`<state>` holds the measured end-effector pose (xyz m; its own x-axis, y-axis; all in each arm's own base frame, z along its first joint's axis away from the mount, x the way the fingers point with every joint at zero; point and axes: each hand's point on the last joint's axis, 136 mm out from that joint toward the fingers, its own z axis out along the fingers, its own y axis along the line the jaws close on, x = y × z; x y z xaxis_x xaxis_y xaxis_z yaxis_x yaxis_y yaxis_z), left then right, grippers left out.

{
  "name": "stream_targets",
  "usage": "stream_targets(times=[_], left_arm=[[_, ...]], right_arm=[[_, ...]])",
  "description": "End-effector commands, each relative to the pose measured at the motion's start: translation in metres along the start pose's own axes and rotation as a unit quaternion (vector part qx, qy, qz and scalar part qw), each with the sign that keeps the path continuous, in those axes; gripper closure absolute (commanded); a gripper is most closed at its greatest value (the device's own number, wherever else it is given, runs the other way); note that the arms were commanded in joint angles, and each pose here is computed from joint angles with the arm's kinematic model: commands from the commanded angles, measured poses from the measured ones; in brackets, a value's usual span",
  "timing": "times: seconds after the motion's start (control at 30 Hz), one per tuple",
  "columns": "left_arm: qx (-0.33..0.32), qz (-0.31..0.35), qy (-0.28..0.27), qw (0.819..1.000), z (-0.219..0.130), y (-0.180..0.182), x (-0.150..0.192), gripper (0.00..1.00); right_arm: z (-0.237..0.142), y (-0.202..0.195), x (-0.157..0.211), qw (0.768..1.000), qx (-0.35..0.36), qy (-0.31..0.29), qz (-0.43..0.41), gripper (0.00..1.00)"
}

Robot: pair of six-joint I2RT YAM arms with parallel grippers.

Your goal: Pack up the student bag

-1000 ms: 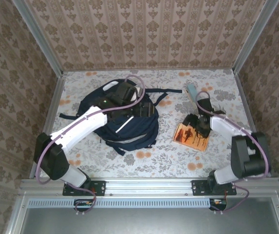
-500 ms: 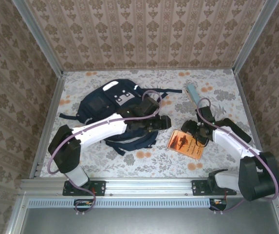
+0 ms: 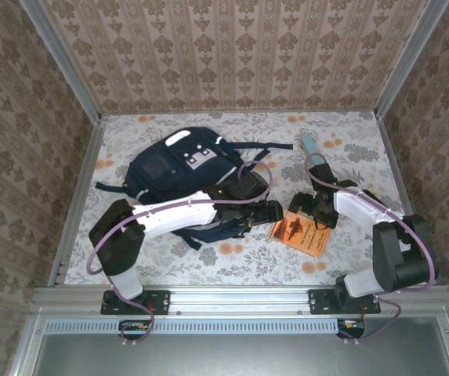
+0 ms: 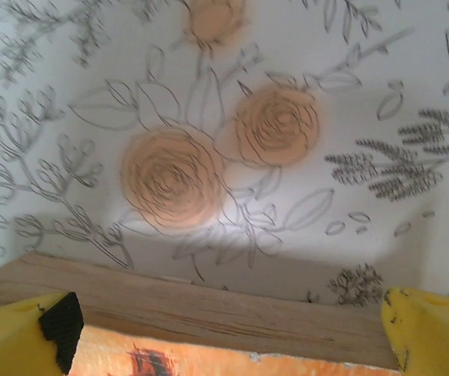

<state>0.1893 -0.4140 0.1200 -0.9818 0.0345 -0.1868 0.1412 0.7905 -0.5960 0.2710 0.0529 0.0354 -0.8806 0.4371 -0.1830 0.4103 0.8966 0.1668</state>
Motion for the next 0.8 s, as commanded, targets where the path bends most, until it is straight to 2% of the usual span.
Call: stream_targets(times=[0.0, 0.2, 0.37, 0.63, 0.77], left_arm=[[-0.020, -0.009, 0.009, 1.000, 0.012, 0.013, 0.016, 0.23], [-0.016, -0.019, 0.017, 1.000, 0.019, 0.017, 0.032, 0.24], [-0.008, -0.033, 0.032, 0.999, 0.027, 0.019, 0.044, 0.25], [-0.014, -0.054, 0.042, 0.998, 0.041, 0.028, 0.046, 0.39], [-0.027, -0.071, 0.039, 0.996, 0.047, 0.039, 0.044, 0.41]], right_arm=[[-0.005, -0.014, 0.025, 1.000, 0.010, 0.029, -0.001, 0.00], [-0.014, -0.006, 0.057, 0.997, -0.052, 0.051, 0.014, 0.01], [-0.016, 0.004, 0.077, 0.993, -0.096, 0.067, 0.017, 0.08], [-0.006, 0.008, 0.094, 0.991, -0.103, 0.090, 0.015, 0.28], [0.001, 0.010, 0.095, 0.990, -0.102, 0.096, 0.020, 0.40]])
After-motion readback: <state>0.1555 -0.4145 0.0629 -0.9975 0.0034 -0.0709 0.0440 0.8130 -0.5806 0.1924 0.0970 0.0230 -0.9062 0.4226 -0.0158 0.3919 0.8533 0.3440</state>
